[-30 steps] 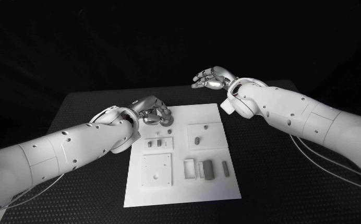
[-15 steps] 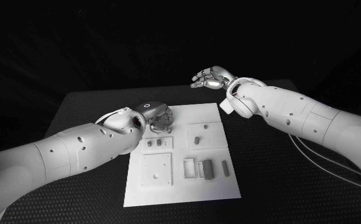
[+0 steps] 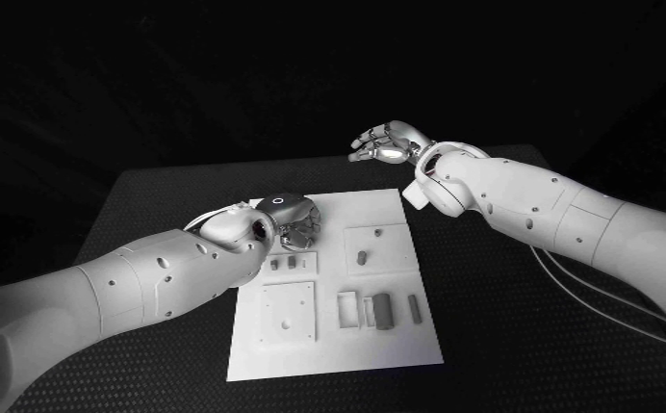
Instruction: Assemble the parts on the task board
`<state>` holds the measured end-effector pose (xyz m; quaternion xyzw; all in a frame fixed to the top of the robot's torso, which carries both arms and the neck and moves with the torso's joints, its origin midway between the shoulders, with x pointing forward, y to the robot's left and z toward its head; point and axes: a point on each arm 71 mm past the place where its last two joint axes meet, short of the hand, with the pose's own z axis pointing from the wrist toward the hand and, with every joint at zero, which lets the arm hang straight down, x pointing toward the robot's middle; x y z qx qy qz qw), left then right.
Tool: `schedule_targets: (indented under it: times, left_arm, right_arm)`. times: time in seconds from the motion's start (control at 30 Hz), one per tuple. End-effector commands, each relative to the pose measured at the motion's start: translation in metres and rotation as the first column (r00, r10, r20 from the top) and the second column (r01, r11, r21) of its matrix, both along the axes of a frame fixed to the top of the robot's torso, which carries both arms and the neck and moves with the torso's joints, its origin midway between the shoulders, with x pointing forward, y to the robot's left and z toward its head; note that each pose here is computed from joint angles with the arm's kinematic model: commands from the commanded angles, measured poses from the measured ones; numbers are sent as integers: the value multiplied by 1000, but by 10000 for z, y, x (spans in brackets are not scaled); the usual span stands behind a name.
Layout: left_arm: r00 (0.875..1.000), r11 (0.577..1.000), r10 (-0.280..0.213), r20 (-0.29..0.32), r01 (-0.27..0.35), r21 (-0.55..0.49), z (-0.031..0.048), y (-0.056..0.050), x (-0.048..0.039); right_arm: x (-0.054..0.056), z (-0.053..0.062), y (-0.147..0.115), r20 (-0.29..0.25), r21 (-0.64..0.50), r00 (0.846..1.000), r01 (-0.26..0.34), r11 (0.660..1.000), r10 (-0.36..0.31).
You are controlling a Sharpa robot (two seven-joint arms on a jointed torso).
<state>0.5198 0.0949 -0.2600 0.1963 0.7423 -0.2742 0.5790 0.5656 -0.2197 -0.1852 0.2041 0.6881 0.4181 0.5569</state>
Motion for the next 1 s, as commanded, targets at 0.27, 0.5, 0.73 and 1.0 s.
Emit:
schedule_targets:
  times: [0.27,0.5,0.73,1.0]
  left_arm:
    - [1000,999,-8,6,7,45,-65,-5,0]
    - [1000,999,0,10,-1,49,-70,22,21]
    - [1000,999,7,15,-8,49,-101,49,29]
    - [1000,998,11,8,-11,56,-126,68,37]
  right_arm:
    - [-8,6,18,3,4,1000,-15,1000,15]
    - [-9,6,26,3,5,1000,-17,1000,17]
    - [-7,9,28,7,8,1000,-16,1000,16]
    - [-9,9,41,6,9,1000,-19,1000,19]
